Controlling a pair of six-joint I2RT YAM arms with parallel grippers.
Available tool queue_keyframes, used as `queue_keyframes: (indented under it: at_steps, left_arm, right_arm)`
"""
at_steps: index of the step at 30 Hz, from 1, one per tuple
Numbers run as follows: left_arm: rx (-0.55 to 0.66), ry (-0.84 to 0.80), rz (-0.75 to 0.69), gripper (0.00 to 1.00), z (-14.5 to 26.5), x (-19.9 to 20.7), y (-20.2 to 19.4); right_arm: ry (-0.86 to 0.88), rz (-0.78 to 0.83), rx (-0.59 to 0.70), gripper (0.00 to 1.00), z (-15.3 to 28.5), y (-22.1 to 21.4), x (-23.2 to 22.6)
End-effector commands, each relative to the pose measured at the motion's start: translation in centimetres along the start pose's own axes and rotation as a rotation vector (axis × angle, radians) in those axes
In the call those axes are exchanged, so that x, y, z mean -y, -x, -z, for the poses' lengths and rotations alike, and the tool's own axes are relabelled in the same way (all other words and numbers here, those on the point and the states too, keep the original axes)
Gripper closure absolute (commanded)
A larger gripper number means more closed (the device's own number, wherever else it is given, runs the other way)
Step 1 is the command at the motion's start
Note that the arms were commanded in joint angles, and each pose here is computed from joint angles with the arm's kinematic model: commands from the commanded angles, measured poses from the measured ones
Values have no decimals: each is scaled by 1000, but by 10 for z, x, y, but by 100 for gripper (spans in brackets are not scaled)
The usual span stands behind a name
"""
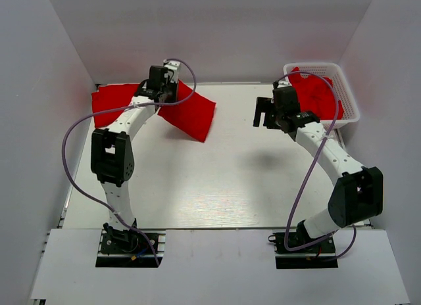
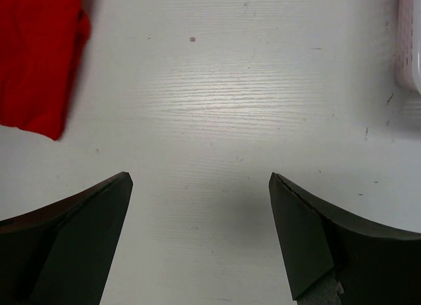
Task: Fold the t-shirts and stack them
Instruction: Put the neatly folded tshirt into the corner of the board with the left arm
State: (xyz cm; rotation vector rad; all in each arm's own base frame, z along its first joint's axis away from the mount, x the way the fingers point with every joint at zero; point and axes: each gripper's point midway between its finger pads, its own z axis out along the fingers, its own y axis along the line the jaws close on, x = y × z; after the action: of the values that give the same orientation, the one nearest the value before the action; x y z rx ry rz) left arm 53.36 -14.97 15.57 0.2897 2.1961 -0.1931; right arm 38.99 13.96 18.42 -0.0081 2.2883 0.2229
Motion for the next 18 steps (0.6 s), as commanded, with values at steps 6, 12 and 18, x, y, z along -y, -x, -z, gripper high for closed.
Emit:
queue_keyframes:
  at_steps: [6,12,18]
  left_arm:
    - [144,87,-198,100,31,-56,72]
    - [134,137,-301,100,25,-100,86]
    - [155,206,-325,100,41,-146,97]
  right_arm:
    - [-24,12,95,10,-3,29,3]
    - [-23,30,63,10,-14,32,-1]
    - [-2,42,47,10,-26,41,-10]
